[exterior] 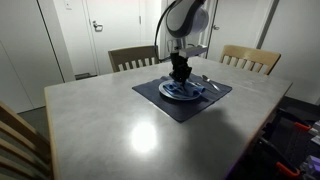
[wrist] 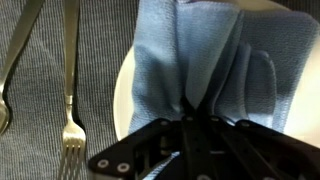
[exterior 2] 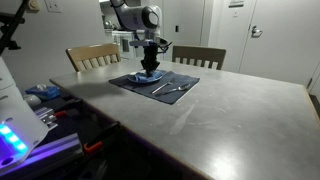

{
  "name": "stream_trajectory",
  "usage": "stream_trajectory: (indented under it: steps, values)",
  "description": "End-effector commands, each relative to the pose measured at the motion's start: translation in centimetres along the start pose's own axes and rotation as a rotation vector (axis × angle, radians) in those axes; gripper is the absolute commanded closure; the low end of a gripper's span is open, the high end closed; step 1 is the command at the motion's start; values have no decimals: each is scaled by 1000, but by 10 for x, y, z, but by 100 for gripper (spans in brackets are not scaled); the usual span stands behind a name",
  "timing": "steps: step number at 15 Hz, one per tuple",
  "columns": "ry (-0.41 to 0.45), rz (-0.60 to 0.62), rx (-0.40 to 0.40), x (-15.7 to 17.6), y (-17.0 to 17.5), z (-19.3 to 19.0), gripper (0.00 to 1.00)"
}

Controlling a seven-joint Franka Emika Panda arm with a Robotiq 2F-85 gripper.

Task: Use the blue towel to wipe the plate

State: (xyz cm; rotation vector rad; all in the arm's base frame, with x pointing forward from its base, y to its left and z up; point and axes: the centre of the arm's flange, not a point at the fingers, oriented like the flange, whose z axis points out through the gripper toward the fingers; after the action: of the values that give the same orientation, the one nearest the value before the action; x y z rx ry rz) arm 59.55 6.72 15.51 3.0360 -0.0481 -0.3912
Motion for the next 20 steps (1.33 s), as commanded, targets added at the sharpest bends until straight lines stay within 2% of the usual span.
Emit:
stream_trajectory:
  steps: [1, 4, 10, 12, 16, 20]
  values:
    - [-119, 4, -9, -11, 0, 11, 99]
    - [-116, -48, -1, -12, -14, 11, 99]
    - [-52, -265, 97, -14, -47, 6, 99]
    - [-28, -300, 122, -12, -55, 5, 99]
    - [81, -256, 73, -6, -52, 2, 99]
    - [143, -185, 32, 3, -40, -4, 99]
